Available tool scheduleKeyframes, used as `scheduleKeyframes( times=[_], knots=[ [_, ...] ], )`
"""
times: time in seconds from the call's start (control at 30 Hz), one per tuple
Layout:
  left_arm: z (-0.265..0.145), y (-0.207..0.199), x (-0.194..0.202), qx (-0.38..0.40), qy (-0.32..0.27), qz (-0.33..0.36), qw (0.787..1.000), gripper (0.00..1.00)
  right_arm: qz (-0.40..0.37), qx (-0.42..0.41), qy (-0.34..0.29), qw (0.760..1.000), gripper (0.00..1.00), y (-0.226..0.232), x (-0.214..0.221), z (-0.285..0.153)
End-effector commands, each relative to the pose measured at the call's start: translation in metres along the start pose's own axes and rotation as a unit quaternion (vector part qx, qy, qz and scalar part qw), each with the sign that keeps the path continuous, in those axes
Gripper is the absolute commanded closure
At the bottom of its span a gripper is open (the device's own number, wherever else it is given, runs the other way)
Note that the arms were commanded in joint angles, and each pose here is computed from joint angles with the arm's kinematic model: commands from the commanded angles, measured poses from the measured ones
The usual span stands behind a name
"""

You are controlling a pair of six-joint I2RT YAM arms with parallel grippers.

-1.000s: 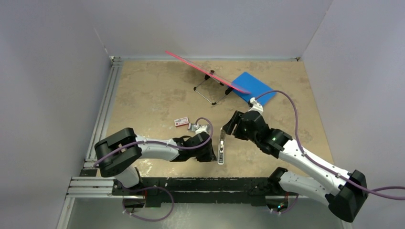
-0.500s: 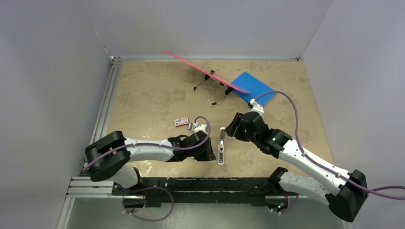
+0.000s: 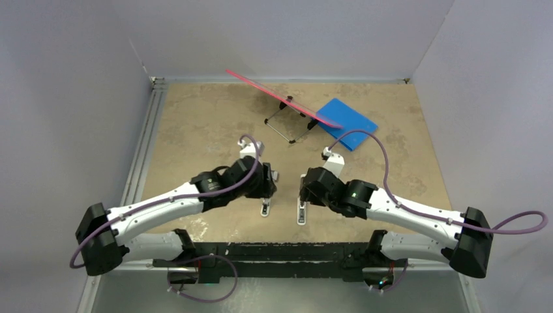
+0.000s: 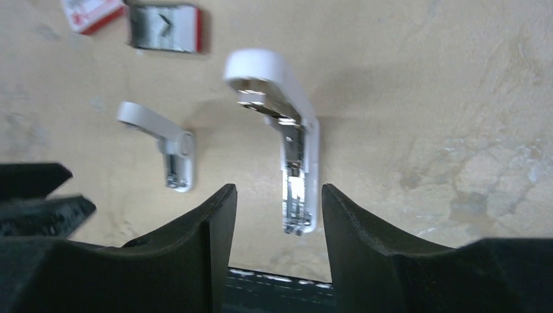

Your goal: Load the staples into the stapler

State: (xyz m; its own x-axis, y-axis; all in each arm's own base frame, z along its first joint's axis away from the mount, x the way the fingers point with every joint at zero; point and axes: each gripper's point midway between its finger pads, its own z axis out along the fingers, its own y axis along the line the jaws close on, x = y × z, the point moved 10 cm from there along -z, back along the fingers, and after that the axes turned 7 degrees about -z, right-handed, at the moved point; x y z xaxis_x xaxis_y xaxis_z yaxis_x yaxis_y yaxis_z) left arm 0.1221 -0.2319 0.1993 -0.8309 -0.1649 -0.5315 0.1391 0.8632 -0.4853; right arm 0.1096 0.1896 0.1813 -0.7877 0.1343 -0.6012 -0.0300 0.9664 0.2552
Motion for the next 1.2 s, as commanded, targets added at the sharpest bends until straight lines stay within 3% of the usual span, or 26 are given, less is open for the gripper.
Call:
scheduleKeyframes(
  times=[0.0,0.23,0.3,0.53,0.83,1.0,1.17],
  knots=[
    [-0.025,0.018,-0.037,-0.024,-0.062,0.006,0.998,0.47,0.028,-0.035,-0.066,0.997,0.49,0.025,-0.032,-0.020],
    [-0.035,0.034,-0.048,-0.049,-0.088,-0.012,0.995,0.38,-0.008,-0.094,-0.106,0.990,0.57,0.058,-0.059,-0.026],
    [-0.029,0.040,-0.047,-0.053,-0.077,-0.023,0.995,0.38,-0.020,-0.105,-0.081,0.991,0.57,0.071,-0.058,-0.020],
    [0.005,0.057,-0.062,-0.012,-0.054,-0.116,0.992,0.36,-0.039,-0.060,-0.070,0.995,0.48,0.105,-0.079,0.027],
    [0.073,0.075,-0.080,-0.016,-0.027,-0.140,0.990,0.35,-0.027,-0.066,-0.089,0.993,0.48,0.100,-0.110,0.042],
    [0.090,0.081,-0.081,-0.045,-0.026,-0.141,0.989,0.35,-0.027,-0.075,-0.087,0.993,0.48,0.096,-0.111,0.043],
    [0.107,0.083,-0.078,-0.020,-0.013,-0.129,0.991,0.34,-0.040,-0.076,-0.079,0.993,0.47,0.093,-0.109,0.052]
  ],
)
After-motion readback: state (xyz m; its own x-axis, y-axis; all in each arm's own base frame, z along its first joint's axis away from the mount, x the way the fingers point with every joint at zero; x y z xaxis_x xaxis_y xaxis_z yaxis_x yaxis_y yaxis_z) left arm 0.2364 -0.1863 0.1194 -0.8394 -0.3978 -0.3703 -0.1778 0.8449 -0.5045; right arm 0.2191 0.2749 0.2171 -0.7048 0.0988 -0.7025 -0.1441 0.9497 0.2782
